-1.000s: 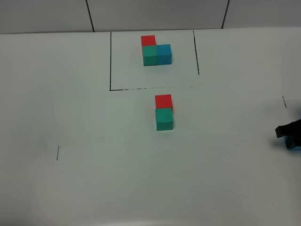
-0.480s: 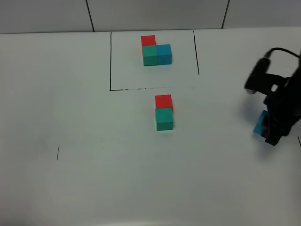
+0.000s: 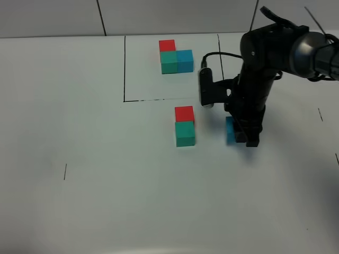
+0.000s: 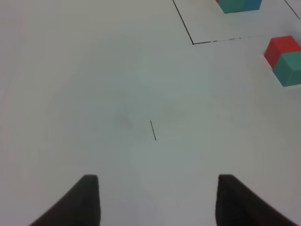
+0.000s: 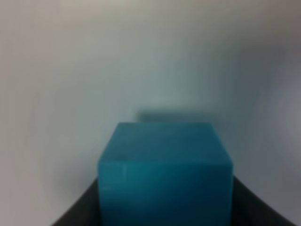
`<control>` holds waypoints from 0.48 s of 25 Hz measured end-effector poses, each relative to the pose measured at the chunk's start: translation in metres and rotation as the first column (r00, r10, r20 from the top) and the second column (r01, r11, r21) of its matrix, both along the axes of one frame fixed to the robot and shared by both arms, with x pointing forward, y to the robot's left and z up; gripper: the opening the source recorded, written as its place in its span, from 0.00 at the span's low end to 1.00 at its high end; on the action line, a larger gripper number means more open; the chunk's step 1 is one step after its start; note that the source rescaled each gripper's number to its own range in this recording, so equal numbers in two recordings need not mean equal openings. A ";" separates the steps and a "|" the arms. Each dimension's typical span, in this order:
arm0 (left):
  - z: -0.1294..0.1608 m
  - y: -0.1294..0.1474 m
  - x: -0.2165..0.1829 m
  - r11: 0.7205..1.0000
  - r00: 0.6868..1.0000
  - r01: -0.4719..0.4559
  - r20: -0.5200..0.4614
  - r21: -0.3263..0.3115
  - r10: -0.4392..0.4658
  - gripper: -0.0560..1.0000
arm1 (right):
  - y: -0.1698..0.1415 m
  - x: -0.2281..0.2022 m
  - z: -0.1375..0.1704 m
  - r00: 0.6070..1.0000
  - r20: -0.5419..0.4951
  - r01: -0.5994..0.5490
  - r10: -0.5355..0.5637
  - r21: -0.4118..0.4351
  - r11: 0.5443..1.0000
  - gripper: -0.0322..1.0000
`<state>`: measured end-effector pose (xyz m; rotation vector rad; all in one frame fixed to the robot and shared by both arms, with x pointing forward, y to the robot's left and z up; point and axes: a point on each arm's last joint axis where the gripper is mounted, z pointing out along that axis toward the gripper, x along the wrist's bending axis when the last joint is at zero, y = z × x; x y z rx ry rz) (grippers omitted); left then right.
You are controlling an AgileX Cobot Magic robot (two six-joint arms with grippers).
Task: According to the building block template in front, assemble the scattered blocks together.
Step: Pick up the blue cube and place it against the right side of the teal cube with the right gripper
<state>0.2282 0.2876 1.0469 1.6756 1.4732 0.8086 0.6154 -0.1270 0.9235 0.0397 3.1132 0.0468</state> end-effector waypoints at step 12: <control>0.000 0.000 0.000 1.000 1.000 0.000 0.000 0.000 0.000 0.26 | 0.022 0.010 -0.020 1.000 0.005 -0.016 0.015 0.048 0.999 0.04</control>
